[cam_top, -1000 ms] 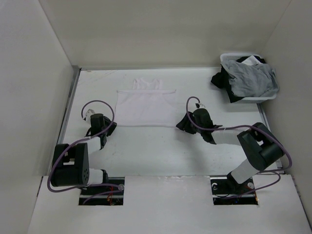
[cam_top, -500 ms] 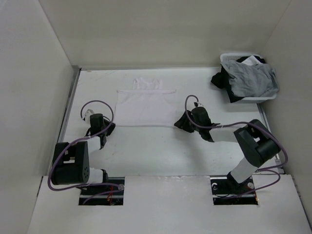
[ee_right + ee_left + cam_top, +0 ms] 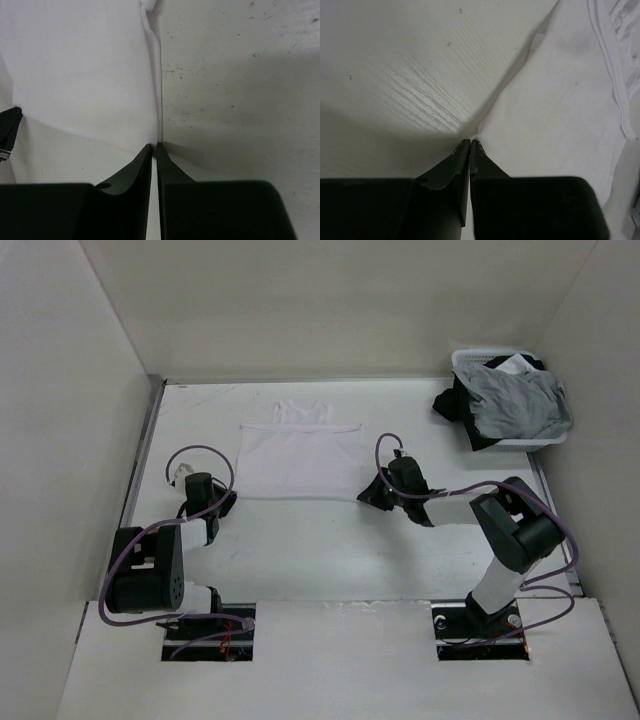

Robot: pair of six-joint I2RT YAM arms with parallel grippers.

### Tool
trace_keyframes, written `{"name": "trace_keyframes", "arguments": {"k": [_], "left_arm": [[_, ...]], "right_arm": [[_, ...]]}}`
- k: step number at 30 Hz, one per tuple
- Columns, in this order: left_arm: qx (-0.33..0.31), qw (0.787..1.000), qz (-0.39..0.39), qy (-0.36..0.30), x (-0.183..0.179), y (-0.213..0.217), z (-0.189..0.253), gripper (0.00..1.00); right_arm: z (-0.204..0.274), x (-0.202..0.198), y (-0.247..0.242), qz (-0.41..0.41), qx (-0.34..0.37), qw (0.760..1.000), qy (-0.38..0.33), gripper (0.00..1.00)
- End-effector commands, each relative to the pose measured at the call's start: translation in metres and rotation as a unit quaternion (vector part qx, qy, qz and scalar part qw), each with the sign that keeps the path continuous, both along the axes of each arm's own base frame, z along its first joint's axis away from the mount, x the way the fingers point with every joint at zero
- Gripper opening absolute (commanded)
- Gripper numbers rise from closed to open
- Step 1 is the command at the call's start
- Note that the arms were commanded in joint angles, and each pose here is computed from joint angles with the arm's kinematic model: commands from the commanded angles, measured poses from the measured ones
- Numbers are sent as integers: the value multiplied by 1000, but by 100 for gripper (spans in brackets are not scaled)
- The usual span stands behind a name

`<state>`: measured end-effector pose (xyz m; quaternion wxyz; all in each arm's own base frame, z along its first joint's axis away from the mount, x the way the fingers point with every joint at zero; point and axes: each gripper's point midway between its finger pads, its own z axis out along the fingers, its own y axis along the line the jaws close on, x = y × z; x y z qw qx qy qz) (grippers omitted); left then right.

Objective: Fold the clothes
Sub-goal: Fold the tank top

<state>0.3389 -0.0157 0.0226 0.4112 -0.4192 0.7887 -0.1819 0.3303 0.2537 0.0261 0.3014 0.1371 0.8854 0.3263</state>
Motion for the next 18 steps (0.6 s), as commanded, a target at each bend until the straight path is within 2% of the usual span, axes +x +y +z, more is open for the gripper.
{"name": "trace_keyframes", "arguments": {"k": [1, 10, 14, 18], "left_arm": [[3, 999, 4, -32, 9, 1, 13, 0], [-1, 997, -5, -83, -1, -4, 54, 0], [-10, 992, -20, -125, -25, -13, 100, 0], [9, 982, -38, -187, -60, -19, 171, 0]], "right_arm": [[8, 7, 8, 2, 13, 1000, -11, 9], [48, -5, -3, -8, 31, 997, -68, 3], [81, -36, -16, 0, 27, 995, -100, 3], [132, -83, -30, 10, 12, 989, -148, 3]]}}
